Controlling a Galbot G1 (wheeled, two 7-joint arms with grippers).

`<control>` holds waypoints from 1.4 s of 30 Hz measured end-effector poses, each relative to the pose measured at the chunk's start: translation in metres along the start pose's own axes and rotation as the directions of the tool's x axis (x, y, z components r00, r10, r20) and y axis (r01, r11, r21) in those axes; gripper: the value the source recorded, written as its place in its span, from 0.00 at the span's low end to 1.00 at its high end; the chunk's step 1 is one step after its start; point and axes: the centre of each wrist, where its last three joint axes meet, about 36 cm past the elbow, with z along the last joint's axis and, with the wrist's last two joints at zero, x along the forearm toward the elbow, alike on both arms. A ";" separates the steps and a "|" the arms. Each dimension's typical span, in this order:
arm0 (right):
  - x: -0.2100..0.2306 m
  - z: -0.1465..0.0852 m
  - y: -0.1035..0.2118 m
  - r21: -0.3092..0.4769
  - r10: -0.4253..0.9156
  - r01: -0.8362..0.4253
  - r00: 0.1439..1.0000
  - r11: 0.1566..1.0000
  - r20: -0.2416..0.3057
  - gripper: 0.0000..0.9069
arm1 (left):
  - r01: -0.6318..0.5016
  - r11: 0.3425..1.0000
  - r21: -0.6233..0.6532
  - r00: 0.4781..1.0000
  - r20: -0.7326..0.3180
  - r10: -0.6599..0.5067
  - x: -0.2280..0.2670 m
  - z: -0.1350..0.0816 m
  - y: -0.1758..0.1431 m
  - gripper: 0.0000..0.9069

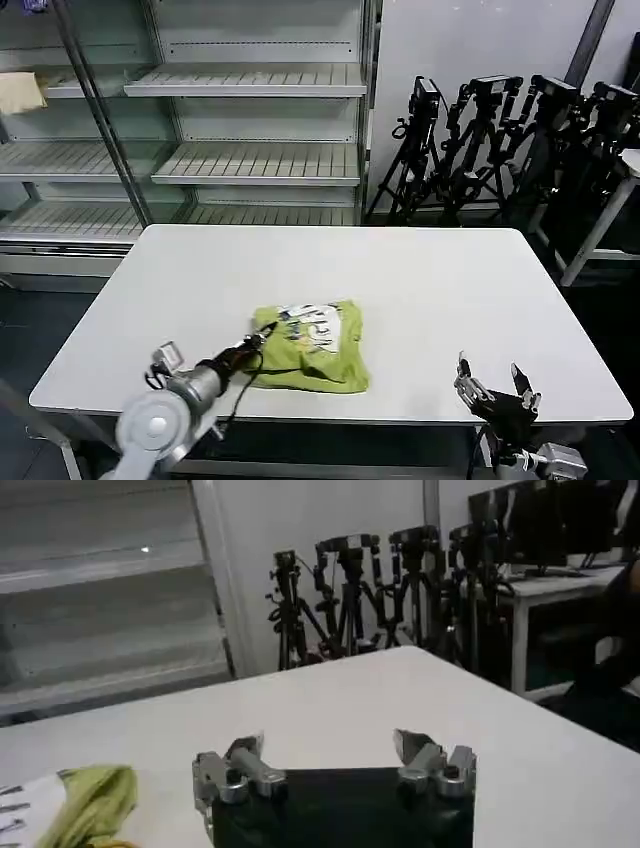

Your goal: Fold and organize the clothes.

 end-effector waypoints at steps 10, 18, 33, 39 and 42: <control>-0.014 0.005 0.006 -0.009 -0.031 0.031 1.000 0.999 0.002 1.00 | 0.213 0.891 -0.401 0.965 0.230 -0.127 0.072 -0.092 0.027 0.01; -0.022 0.006 0.009 -0.010 -0.056 0.056 0.998 0.998 0.009 1.00 | 0.308 0.581 -0.753 0.945 0.314 -0.094 0.110 -0.133 -0.003 0.02; -0.016 0.005 0.000 0.011 -0.038 0.037 0.999 0.999 0.014 1.00 | 0.136 0.209 -0.968 0.988 0.117 -0.101 0.034 -0.004 0.000 0.02; -0.013 0.007 -0.001 0.009 -0.027 0.027 1.000 1.000 0.006 1.00 | 0.042 0.258 -0.965 0.999 0.038 -0.019 0.008 0.026 -0.032 0.02; -0.012 0.009 0.000 0.009 -0.021 0.021 1.000 1.000 0.002 1.00 | 0.008 0.286 -0.958 1.000 0.013 0.016 -0.006 0.033 -0.046 0.02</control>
